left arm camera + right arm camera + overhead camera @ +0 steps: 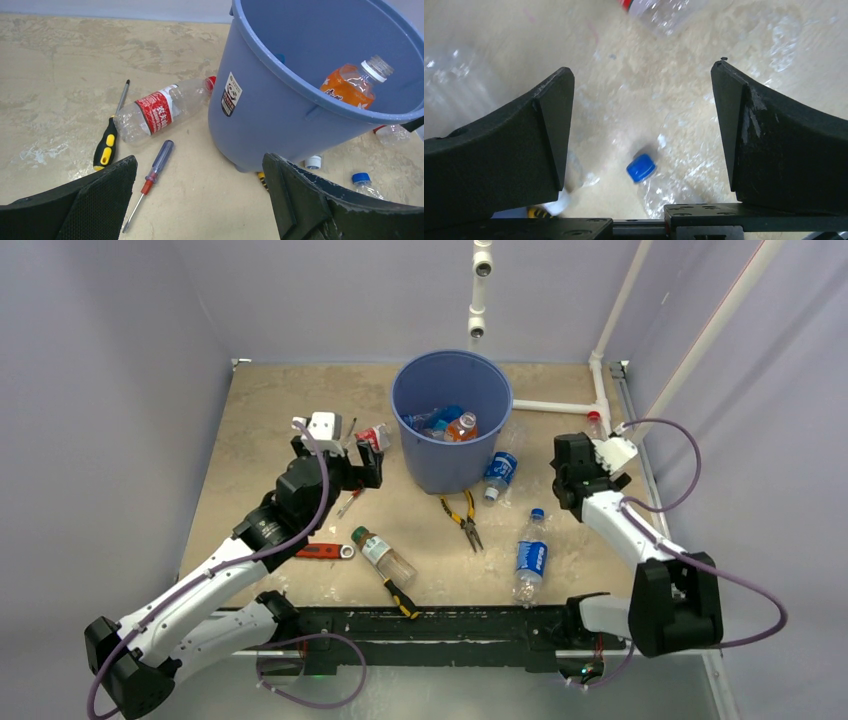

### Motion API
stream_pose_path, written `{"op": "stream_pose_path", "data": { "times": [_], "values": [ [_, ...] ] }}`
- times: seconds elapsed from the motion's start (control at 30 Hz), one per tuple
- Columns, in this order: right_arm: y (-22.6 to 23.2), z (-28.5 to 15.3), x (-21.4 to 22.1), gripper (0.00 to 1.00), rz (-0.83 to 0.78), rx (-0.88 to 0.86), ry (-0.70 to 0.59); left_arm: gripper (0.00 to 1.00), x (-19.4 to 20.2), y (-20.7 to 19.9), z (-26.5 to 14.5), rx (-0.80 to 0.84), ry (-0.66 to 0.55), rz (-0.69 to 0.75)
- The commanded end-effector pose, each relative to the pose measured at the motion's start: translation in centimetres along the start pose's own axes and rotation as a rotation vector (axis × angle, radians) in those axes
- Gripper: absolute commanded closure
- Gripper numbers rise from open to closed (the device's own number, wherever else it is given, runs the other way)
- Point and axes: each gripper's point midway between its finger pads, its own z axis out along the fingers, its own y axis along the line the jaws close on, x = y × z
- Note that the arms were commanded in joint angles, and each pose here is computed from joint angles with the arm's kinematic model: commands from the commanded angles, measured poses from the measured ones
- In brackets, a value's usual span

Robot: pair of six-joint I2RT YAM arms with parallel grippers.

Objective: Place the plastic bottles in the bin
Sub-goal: Pick up the plastic bottle at the center of the board.

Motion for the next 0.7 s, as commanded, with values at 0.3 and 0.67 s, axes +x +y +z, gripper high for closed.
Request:
{"op": "stream_pose_path", "data": {
  "times": [0.3,0.67],
  "values": [
    [-1.1,5.4,-1.7,0.01,-0.162,0.143,-0.020,0.04,-0.7,-1.4,-0.5,0.061,-0.004,-0.022],
    [-0.5,7.8,-0.4,0.02,-0.208,0.119,0.003,0.04,0.0,-2.2,-0.5,0.090,0.018,-0.015]
  ]
}}
